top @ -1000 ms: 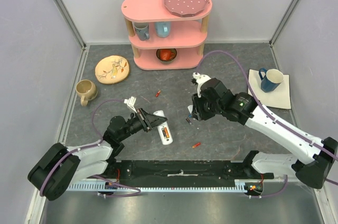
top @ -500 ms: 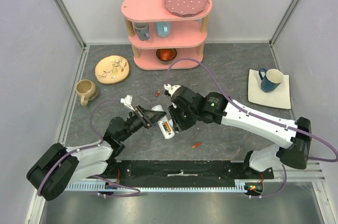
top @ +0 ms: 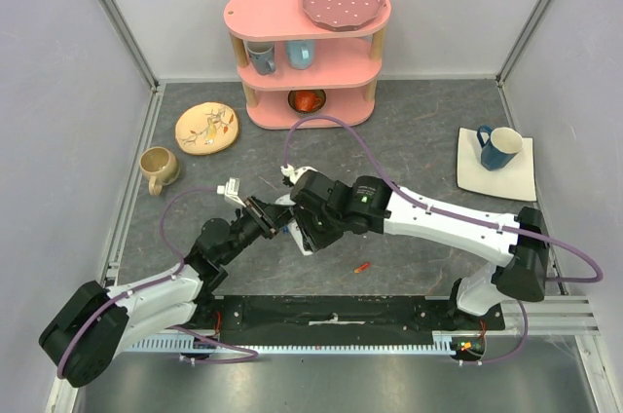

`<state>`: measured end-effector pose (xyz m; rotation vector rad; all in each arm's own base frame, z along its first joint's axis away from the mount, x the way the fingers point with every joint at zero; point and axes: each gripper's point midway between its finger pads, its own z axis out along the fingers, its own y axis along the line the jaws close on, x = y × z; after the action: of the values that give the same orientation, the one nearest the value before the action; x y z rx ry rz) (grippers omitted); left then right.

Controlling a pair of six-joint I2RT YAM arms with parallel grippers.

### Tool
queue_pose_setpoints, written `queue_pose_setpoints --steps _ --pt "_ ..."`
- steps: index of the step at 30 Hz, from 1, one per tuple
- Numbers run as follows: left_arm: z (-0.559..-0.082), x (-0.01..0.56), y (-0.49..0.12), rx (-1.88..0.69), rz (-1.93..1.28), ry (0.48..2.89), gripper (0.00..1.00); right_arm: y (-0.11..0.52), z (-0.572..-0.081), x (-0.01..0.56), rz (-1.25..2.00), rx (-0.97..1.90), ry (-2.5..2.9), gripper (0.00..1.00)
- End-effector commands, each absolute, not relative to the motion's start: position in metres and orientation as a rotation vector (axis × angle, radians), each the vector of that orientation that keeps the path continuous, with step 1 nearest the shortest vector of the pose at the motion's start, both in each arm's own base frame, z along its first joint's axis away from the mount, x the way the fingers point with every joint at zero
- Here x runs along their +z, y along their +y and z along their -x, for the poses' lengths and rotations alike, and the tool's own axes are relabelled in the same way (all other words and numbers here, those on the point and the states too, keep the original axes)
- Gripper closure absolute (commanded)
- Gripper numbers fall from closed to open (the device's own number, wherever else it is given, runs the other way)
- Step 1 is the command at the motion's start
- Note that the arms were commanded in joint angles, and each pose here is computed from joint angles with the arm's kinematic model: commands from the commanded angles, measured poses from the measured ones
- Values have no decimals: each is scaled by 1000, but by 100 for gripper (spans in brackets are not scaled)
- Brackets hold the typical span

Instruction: Load the batteries into the remote control

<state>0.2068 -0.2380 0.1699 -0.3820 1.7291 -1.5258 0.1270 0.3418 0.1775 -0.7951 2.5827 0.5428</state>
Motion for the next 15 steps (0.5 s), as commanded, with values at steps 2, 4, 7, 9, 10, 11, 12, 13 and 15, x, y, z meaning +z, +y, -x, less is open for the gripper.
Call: queue_pose_setpoints --steps 2,4,7,9,10,11,12,13,15 --pt "-210 176 -241 -1504 361 1722 98 351 -136 196 758 532 2534 100" --pt "-208 174 -242 -1508 362 1732 98 350 -138 193 762 504 2537 100" --pt "-207 175 -242 -1510 355 1728 98 348 -139 190 780 472 2544 100" --pt "-206 176 -242 -1508 346 1723 98 345 -141 187 784 447 2547 100" --pt "-206 177 -242 -1510 345 1720 98 345 -141 185 789 436 2549 100" --pt "-206 178 -242 -1510 344 1716 98 345 -140 183 795 428 2554 100" --pt "-206 178 -243 -1513 341 1716 98 344 -141 181 795 423 2557 100" --pt "-206 179 -242 -1514 340 1713 98 344 -141 181 797 421 2558 100" --pt "-205 180 -242 -1516 339 1709 98 344 -141 179 798 415 2560 100"
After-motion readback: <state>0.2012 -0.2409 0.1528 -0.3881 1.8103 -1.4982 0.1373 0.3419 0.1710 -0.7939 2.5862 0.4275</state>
